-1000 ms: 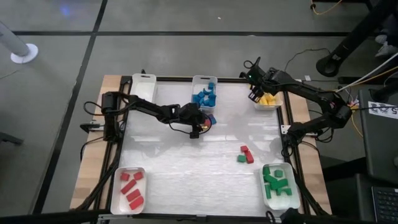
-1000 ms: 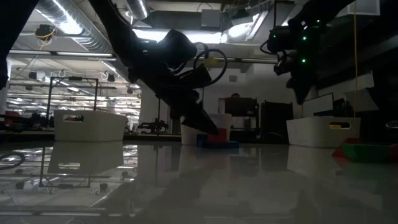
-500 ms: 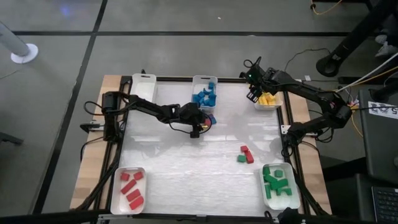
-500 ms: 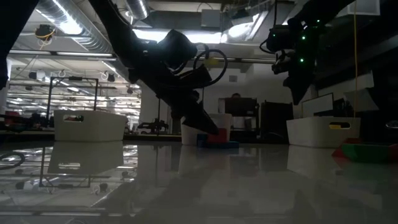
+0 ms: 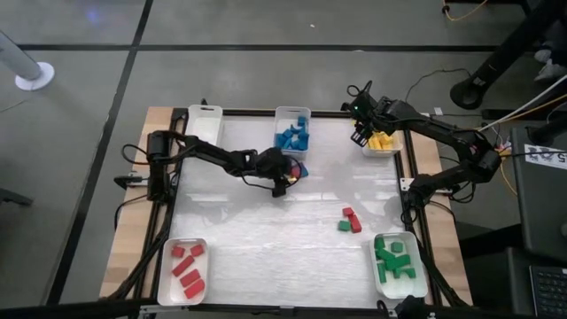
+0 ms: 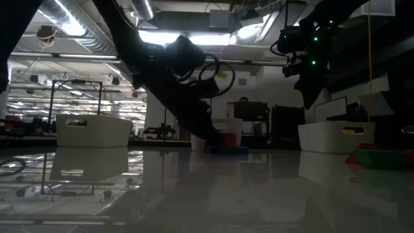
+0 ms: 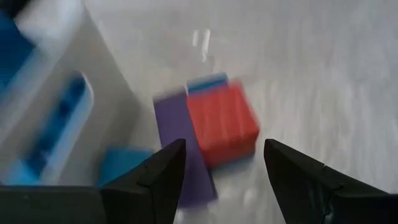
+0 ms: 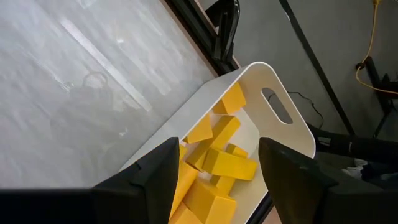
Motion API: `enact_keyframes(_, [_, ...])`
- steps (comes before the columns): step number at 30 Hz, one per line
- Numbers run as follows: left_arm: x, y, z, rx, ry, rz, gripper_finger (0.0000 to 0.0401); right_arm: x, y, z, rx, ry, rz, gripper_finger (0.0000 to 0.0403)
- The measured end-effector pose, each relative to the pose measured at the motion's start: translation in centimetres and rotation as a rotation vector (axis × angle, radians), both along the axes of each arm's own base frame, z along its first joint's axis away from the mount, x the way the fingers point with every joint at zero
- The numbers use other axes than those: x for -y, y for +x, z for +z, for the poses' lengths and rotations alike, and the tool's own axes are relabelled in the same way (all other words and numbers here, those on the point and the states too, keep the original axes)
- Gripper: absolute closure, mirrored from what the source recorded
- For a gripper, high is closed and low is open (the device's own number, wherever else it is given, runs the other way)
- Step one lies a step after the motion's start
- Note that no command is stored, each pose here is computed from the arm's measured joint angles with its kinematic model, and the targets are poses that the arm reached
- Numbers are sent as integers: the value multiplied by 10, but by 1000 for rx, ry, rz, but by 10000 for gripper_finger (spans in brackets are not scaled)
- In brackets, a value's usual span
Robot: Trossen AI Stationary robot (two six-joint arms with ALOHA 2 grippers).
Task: Sort blocks
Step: Put the red block into the bottom left white bin
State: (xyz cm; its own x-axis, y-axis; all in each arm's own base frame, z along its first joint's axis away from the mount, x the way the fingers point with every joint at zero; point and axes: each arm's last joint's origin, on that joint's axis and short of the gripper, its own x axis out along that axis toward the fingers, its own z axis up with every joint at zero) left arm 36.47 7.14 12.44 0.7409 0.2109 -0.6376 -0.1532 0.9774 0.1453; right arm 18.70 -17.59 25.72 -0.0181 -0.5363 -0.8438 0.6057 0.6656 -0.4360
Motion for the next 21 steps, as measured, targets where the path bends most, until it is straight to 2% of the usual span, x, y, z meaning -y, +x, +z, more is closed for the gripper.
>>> enact_keyframes(6, [0,1,1,26,-45,43,196,0,0,0,0,0,0,182])
enact_keyframes(21, [-1,2,3,64,-69,70,196,0,0,0,0,0,0,182])
